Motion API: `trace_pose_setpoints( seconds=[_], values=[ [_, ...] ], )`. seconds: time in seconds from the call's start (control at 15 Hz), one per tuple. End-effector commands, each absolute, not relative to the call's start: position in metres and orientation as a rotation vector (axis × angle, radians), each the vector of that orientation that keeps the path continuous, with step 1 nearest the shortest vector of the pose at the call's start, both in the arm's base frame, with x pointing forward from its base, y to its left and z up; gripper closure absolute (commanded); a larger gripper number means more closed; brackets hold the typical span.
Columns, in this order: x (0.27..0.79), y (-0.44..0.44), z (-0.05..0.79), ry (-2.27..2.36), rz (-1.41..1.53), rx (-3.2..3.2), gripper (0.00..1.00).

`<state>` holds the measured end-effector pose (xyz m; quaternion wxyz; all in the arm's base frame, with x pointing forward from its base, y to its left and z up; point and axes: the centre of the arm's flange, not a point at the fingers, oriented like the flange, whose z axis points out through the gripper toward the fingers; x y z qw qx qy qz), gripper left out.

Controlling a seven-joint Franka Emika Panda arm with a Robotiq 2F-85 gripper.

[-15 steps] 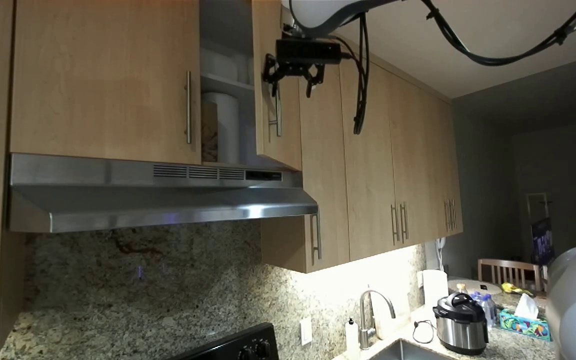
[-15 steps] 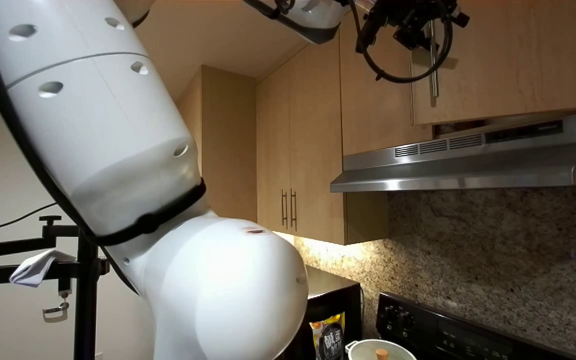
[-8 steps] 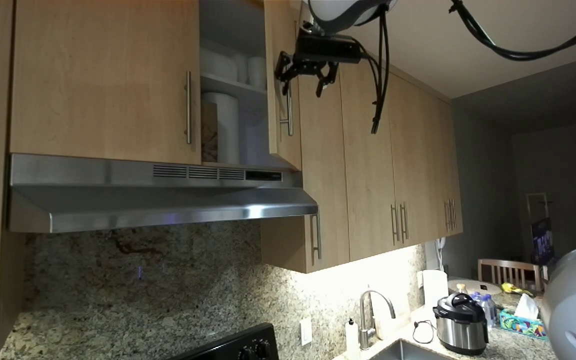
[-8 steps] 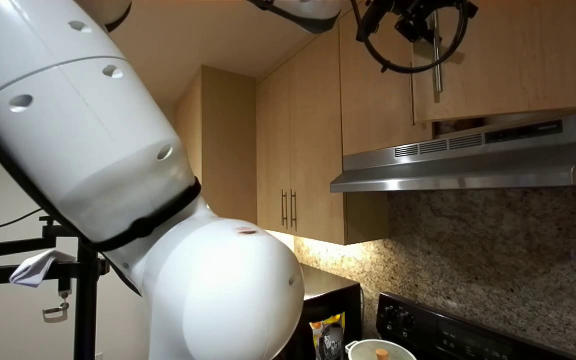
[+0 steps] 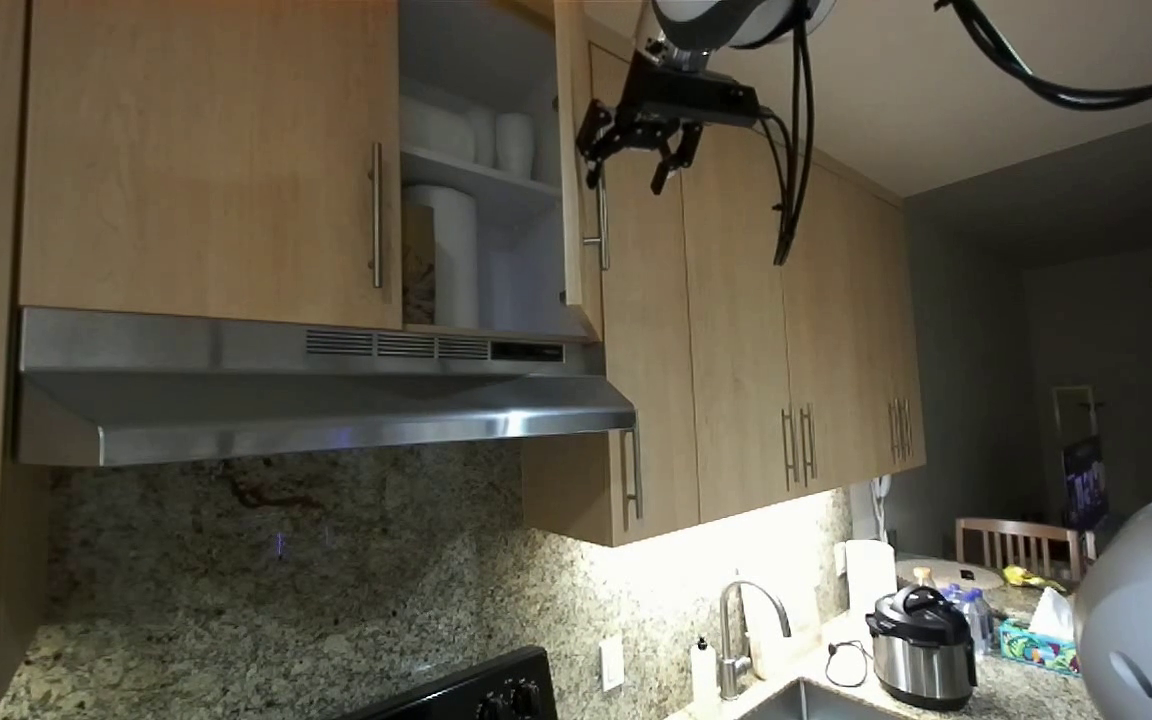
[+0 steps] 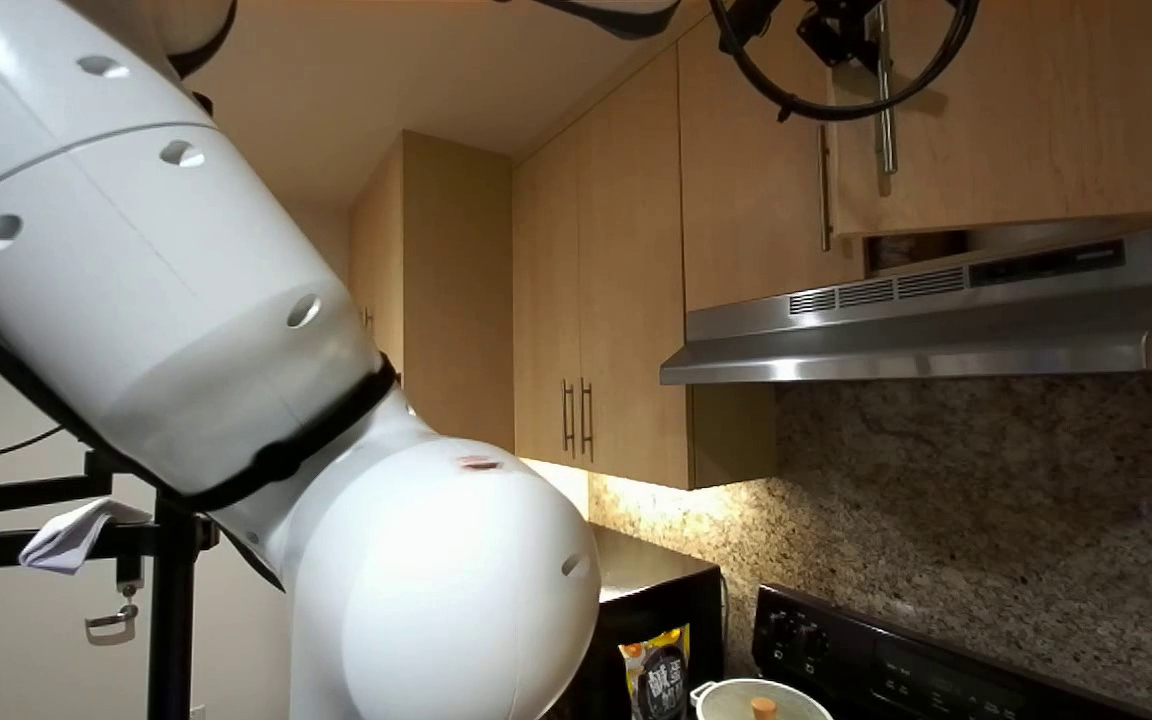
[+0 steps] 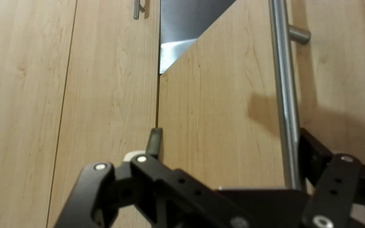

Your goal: Open and close the right cabinet door on top of the stove

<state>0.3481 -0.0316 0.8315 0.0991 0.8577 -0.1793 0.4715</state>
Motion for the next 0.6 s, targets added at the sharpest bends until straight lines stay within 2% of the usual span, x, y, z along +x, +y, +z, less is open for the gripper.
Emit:
trace_pose_setpoints(
  seconds=[0.0, 0.53],
  values=[
    [0.316, -0.082, 0.820, -0.489, 1.258, 2.491, 0.00],
    [0.297, -0.114, 0.820, -0.356, 1.247, 2.544, 0.00]
  ],
)
